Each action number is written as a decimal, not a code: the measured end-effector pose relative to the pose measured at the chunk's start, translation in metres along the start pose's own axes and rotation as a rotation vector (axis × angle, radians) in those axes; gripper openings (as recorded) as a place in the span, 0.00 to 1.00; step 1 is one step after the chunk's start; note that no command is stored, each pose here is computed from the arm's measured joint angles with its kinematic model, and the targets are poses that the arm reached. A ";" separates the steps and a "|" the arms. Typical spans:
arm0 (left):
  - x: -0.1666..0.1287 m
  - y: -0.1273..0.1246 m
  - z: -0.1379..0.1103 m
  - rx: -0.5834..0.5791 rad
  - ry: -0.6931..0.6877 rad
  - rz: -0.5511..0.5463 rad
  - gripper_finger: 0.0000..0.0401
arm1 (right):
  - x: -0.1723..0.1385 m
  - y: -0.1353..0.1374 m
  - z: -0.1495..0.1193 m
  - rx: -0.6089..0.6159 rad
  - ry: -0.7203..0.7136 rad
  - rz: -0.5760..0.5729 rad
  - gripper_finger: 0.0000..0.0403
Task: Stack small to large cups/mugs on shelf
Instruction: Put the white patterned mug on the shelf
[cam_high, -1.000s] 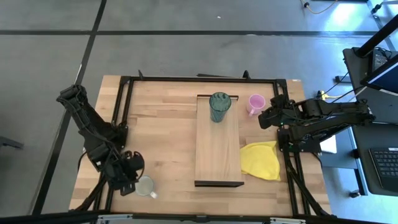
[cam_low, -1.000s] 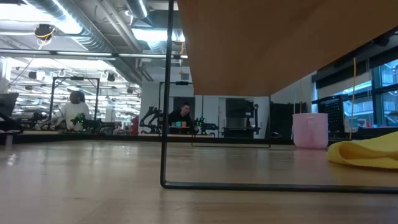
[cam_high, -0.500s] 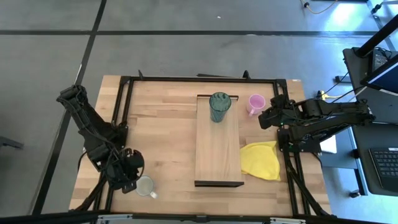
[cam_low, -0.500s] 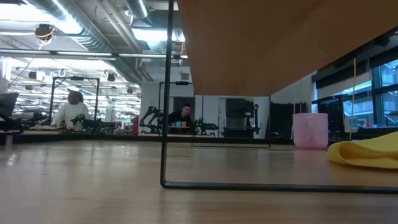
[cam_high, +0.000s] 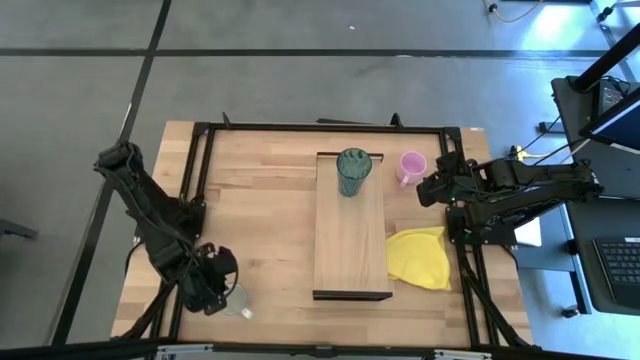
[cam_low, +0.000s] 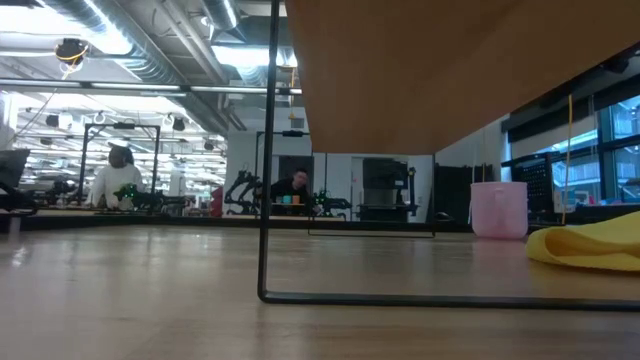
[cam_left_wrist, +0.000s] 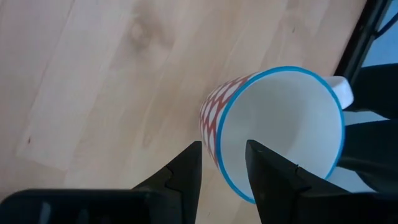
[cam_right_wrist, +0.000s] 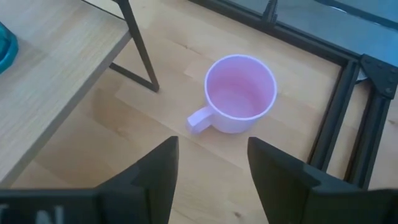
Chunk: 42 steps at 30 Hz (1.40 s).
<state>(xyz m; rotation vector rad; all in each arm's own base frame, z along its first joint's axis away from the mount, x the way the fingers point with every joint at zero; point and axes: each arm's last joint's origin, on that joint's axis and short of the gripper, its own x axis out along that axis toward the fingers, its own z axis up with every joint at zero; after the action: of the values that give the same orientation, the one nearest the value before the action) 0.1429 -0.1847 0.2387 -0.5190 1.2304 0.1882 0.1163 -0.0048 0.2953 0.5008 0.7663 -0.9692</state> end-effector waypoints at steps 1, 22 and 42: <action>0.001 -0.001 0.000 0.000 0.001 0.004 0.30 | 0.000 0.000 0.000 0.000 0.000 -0.001 0.48; 0.032 -0.010 -0.006 0.017 0.064 0.093 0.24 | 0.000 -0.001 0.000 -0.010 0.004 -0.008 0.48; 0.035 -0.004 0.001 -0.012 0.065 0.146 0.04 | 0.000 -0.002 0.000 -0.031 -0.018 -0.023 0.48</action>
<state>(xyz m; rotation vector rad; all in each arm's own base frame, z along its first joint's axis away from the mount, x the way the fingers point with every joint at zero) 0.1573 -0.1925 0.2080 -0.4484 1.3323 0.3039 0.1149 -0.0056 0.2953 0.4571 0.7714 -0.9807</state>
